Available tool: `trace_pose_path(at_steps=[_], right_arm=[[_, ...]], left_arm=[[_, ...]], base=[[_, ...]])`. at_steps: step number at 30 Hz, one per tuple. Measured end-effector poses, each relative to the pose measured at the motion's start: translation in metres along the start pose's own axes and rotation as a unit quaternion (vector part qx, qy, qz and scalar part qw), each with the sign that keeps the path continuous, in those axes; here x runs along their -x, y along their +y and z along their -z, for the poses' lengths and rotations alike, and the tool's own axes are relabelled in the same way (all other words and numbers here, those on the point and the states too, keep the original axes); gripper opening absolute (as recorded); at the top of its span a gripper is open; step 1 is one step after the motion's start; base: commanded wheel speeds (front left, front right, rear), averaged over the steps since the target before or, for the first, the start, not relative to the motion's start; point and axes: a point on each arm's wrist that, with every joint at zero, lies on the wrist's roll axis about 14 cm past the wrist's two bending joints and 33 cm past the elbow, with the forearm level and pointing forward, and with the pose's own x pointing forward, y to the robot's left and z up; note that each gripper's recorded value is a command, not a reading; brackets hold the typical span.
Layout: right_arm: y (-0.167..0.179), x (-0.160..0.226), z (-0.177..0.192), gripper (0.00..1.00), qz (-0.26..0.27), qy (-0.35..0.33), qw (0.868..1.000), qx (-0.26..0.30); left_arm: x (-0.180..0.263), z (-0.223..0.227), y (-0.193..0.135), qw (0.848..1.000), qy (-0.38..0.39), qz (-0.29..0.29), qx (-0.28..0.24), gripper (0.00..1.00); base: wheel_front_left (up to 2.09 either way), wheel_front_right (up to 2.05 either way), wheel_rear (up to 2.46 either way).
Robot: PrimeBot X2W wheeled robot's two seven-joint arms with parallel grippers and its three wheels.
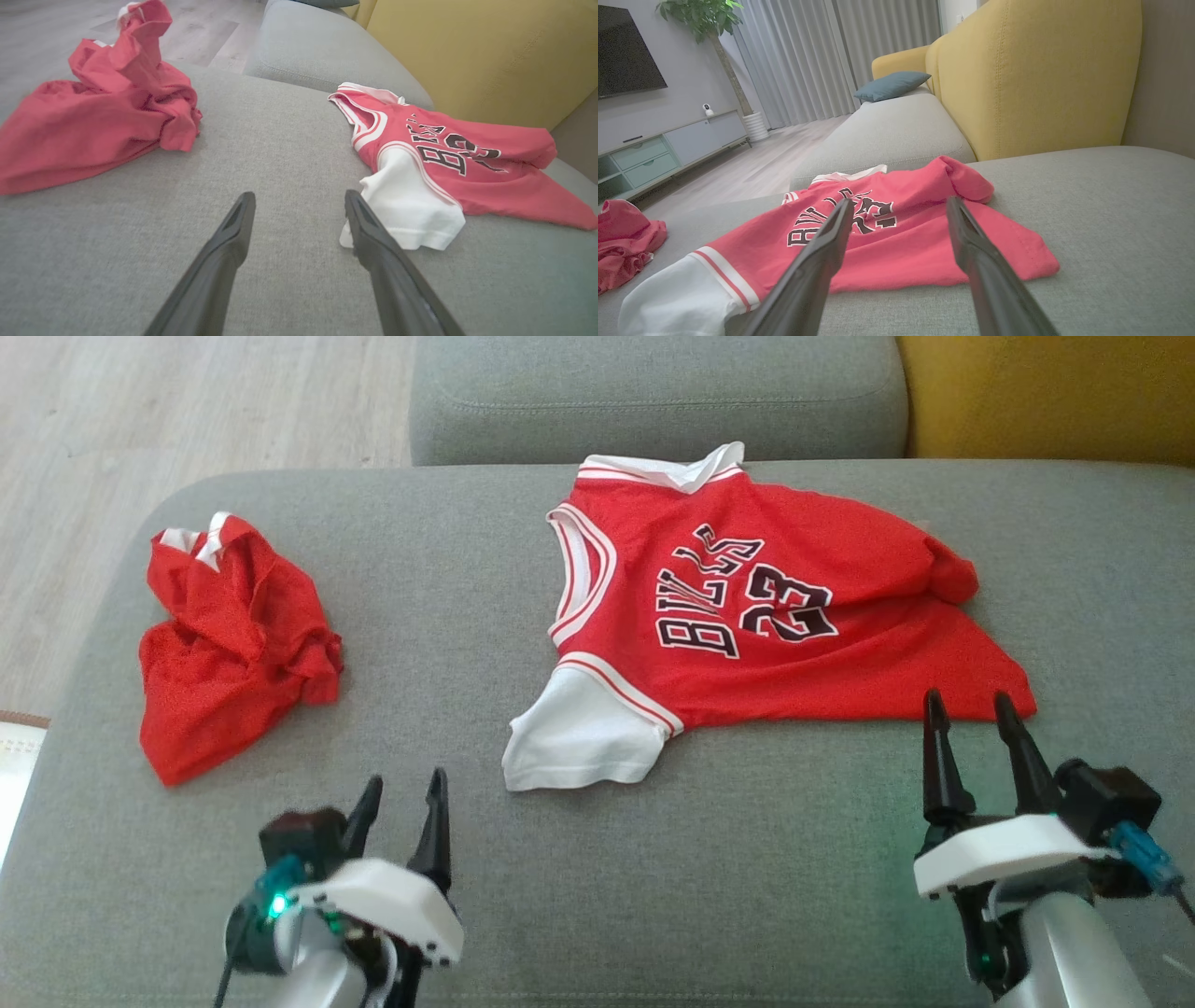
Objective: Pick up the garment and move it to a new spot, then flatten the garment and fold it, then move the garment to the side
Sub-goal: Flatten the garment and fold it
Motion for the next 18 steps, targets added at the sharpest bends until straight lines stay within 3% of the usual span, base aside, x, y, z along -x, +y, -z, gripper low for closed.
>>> trace_pose_path(at_steps=[9,18], right_arm=[[-0.001,0.003,0.009,1.0,0.001,0.011,1.0,0.0],[-0.02,0.001,0.014,1.0,0.027,0.021,0.999,0.005]], left_arm=[[0.003,0.015,-0.019,0.999,0.015,0.038,0.002,1.0],[-0.026,0.046,-0.032,0.993,0.078,0.078,-0.034,1.0]], base=[[0.0,0.0,0.0],[0.0,0.0,0.0]])
